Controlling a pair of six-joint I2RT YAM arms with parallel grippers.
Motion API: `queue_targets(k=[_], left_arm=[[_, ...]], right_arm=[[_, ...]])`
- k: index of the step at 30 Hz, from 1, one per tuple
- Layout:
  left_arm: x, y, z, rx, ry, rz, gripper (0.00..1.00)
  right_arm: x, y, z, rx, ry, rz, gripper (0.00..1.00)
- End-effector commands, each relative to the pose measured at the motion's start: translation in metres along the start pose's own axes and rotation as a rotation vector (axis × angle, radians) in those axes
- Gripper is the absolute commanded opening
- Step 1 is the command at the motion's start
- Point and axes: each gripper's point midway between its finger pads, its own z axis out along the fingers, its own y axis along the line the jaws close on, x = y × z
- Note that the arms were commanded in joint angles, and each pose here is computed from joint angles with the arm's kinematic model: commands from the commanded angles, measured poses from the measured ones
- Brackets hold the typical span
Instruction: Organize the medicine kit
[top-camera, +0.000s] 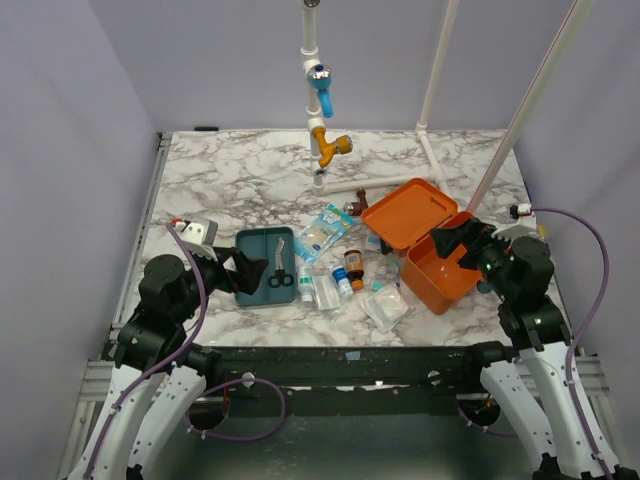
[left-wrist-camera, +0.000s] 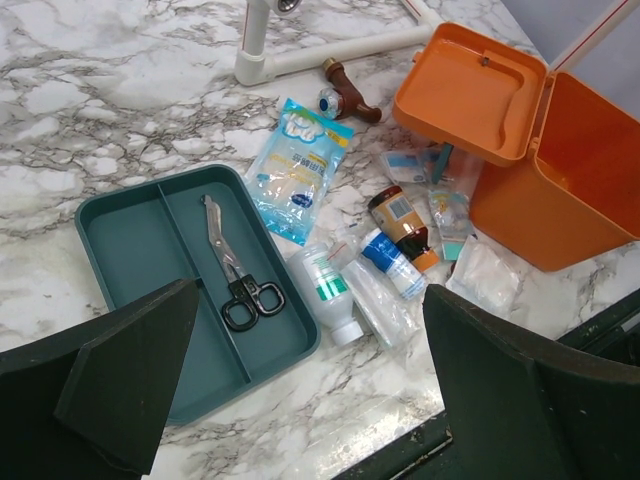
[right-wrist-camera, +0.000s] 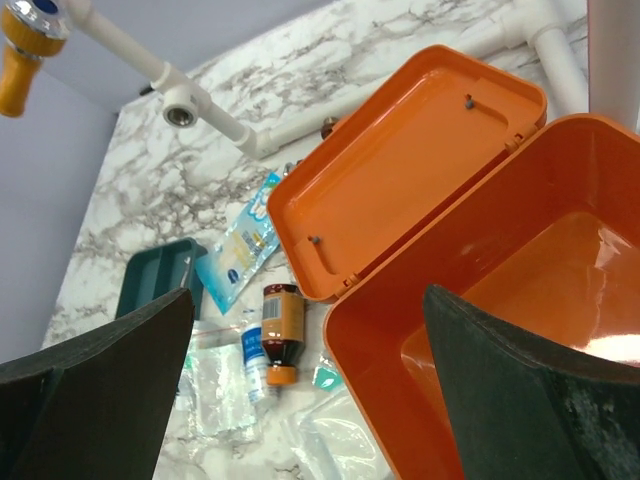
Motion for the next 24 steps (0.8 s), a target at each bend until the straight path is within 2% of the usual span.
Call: queue_targets(k=[1, 9, 14, 24], left_arm=[[-0.002, -0.005, -0.002, 0.02, 0.015, 0.004, 0.99], [0.001, -0.006, -0.002, 0.026, 0.025, 0.003, 0.99], [0.003, -0.002, 0.0, 0.008, 0.04, 0.0, 0.99], [0.006, 0.0, 0.0, -0.006, 0.051, -0.003, 0.99]], right_arm=[[0.011, 0.006, 0.01, -0.027, 0.112, -0.057, 0.99], [0.013, 0.013, 0.03, -0.021, 0.218, -0.049, 0.93], [0.019, 0.033, 0.035, -0.038, 0.276, -0.072, 0.9], [0.076, 0.081, 0.039, -0.04, 0.391, -0.214, 0.88]])
